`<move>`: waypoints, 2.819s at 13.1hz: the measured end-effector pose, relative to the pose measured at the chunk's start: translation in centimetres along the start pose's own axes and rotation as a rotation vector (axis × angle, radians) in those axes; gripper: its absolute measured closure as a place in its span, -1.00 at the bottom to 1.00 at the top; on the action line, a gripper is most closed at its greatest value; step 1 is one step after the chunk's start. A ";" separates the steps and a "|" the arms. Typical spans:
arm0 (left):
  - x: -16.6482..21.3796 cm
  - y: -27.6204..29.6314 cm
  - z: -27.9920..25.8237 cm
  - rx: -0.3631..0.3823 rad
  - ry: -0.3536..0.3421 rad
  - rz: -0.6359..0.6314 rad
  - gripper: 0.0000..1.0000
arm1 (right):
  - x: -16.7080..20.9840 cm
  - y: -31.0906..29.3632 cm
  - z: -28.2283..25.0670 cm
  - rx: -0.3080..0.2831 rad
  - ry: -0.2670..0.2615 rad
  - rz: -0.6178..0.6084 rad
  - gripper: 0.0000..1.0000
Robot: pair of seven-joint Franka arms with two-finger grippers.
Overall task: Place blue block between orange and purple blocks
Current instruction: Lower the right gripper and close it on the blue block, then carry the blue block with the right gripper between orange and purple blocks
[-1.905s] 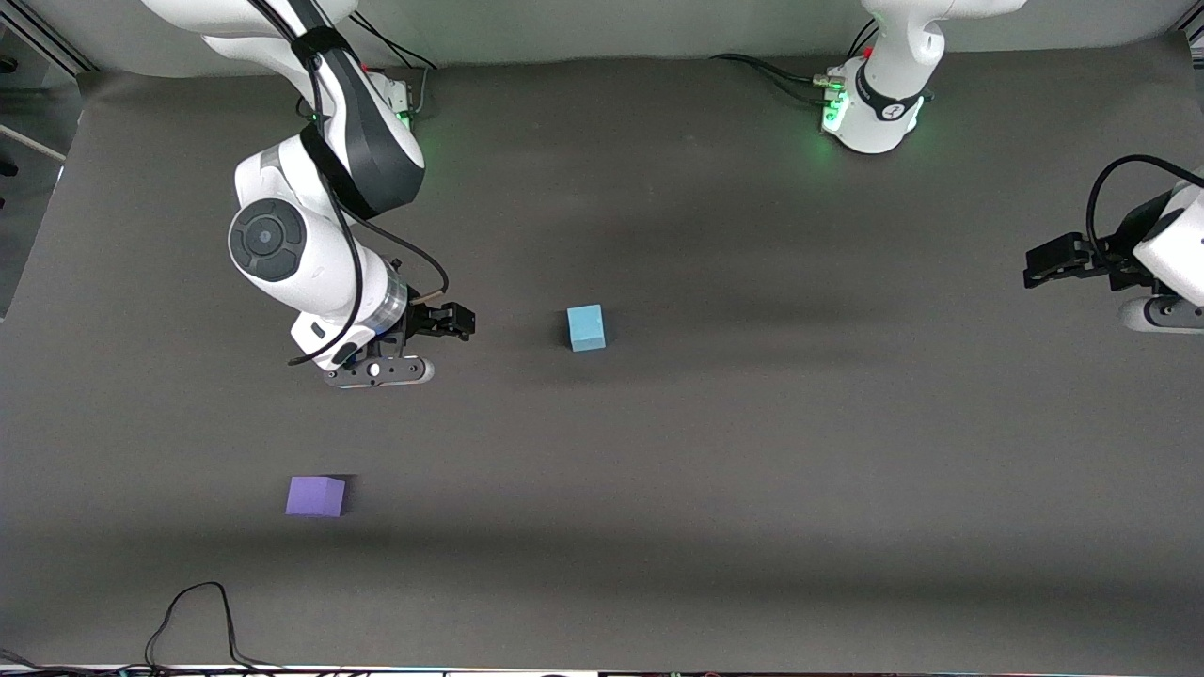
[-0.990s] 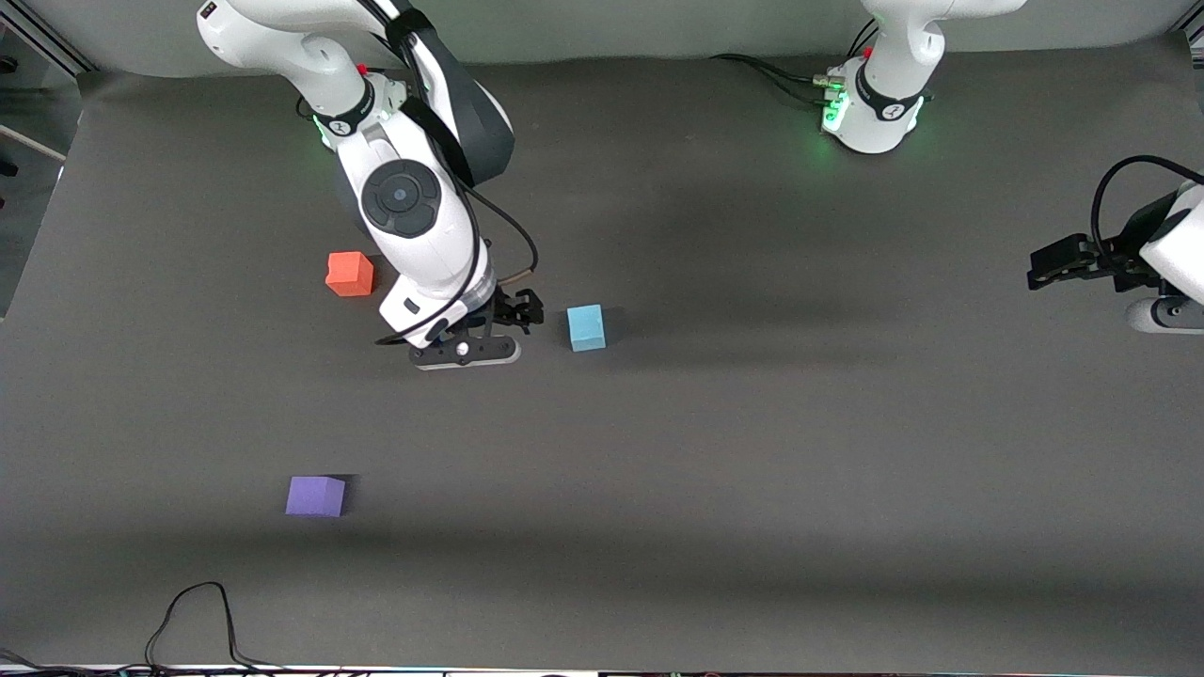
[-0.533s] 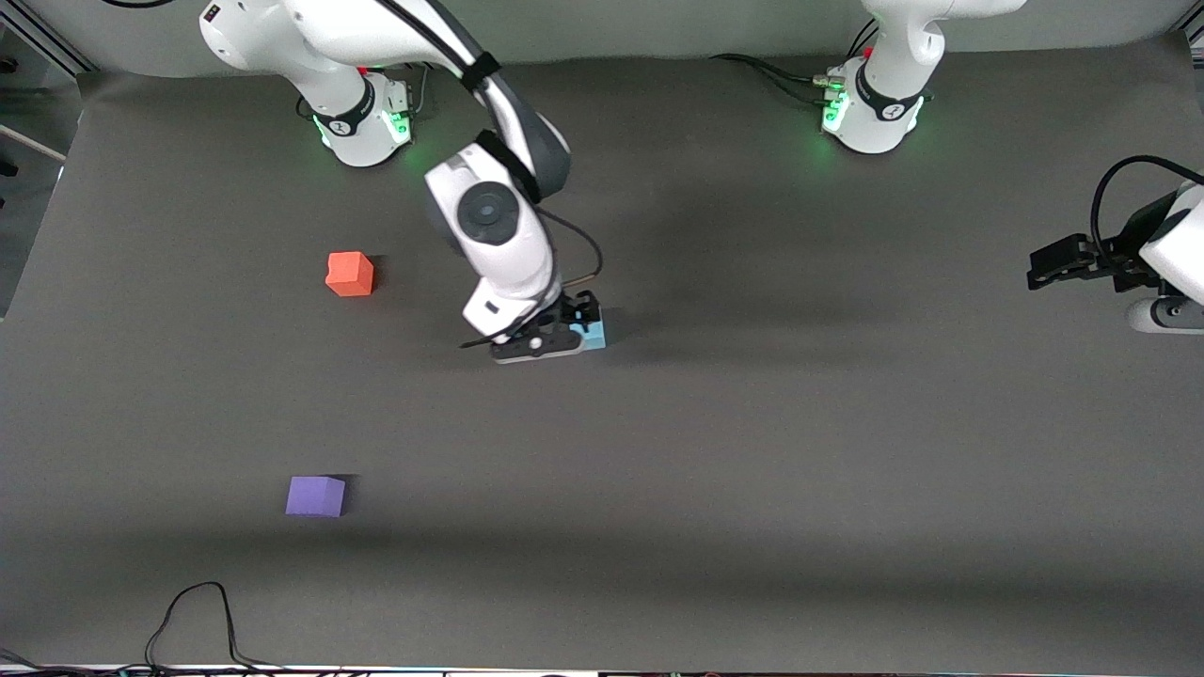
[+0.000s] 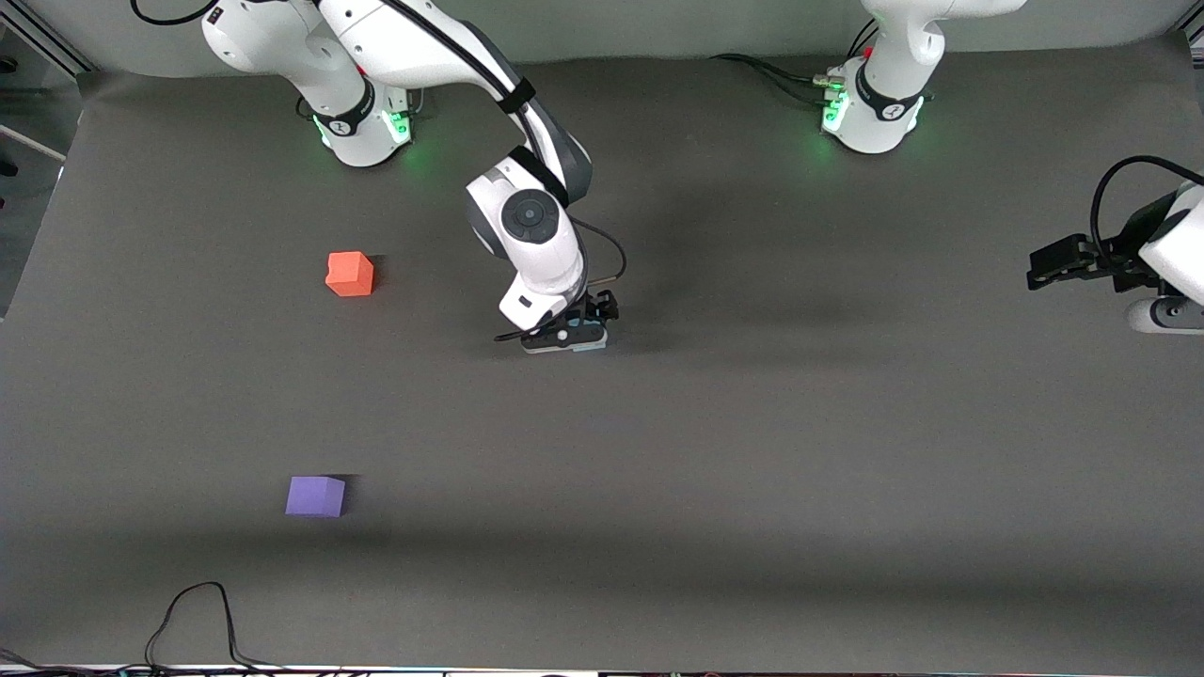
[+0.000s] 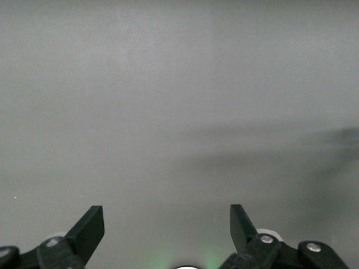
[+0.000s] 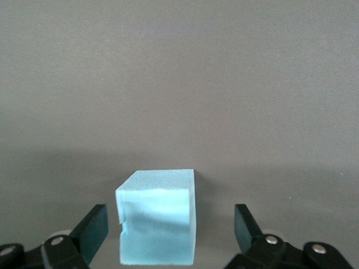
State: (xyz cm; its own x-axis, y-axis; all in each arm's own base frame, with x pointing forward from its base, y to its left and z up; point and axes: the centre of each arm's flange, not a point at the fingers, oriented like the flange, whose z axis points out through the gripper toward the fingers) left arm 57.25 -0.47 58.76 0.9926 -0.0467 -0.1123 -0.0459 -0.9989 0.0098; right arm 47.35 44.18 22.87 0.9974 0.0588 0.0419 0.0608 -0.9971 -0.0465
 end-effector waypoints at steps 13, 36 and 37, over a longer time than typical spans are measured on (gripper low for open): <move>0.1 0.2 0.2 0.000 -0.002 0.003 -1.00 | -2.3 -0.9 3.8 0.049 0.043 0.021 -0.74; 0.1 0.3 0.2 0.001 -0.003 0.005 -1.00 | 3.7 44.6 1.3 0.029 -0.022 0.007 -0.06; 0.1 0.3 0.2 0.001 -0.003 0.005 -1.00 | 4.0 44.5 1.1 0.026 -0.018 0.002 -0.06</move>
State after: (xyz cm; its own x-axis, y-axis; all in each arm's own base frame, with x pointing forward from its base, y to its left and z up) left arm 57.33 -0.80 58.56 0.9920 -0.0513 -0.1150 -0.0505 -0.9987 0.0097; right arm 54.08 0.13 19.82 0.9981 0.0576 0.0236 0.0592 -0.9956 -0.0729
